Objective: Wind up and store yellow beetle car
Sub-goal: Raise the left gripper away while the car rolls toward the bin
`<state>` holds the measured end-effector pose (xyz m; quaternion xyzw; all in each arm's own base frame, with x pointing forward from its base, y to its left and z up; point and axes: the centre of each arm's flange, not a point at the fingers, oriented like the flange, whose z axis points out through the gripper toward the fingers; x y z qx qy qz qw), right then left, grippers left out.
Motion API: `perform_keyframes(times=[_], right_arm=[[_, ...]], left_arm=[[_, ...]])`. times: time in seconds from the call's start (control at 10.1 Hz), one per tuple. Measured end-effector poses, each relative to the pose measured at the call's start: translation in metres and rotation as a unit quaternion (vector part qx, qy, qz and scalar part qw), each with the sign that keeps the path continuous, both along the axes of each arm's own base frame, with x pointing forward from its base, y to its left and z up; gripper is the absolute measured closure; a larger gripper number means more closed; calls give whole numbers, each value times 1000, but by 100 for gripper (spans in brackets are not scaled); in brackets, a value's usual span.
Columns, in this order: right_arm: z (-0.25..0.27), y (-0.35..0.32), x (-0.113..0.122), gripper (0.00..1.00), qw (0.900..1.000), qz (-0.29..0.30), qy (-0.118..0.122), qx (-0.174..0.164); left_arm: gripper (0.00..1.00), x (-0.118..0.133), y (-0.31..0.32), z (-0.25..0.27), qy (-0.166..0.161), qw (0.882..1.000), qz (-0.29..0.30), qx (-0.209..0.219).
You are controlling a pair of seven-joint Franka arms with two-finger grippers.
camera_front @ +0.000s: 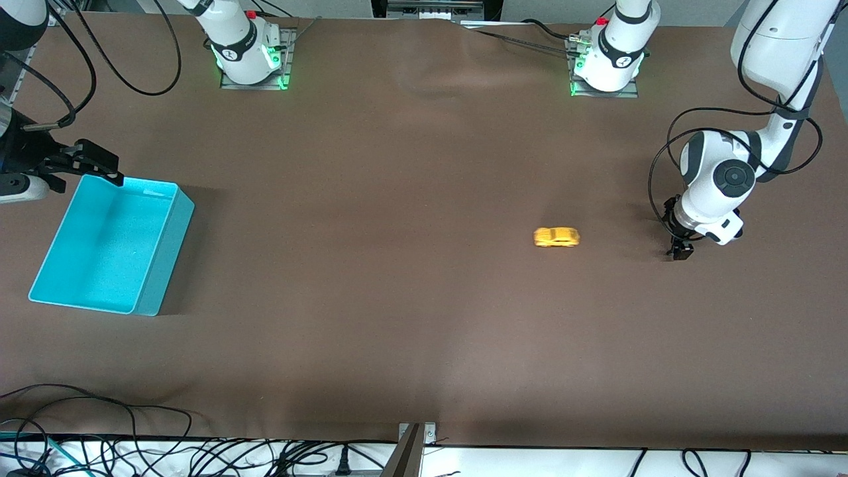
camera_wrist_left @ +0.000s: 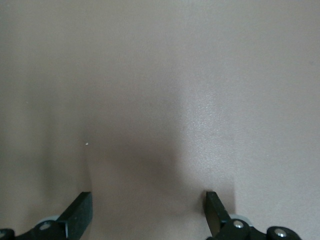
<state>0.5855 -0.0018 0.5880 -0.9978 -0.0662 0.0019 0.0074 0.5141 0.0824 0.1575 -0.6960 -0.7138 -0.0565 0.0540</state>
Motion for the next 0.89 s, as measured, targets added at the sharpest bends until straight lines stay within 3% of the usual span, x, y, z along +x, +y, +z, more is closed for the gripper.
perform_keyframes(times=[0.6, 0.89], right_arm=[[-1, -1, 0, 0, 1000, -2, 1, 0], [-1, -2, 0, 0, 1000, -2, 1, 0]], left_arm=[[0, 21, -1, 28, -25, 1000, -14, 6], [0, 54, -15, 78, 2, 998, -57, 21]])
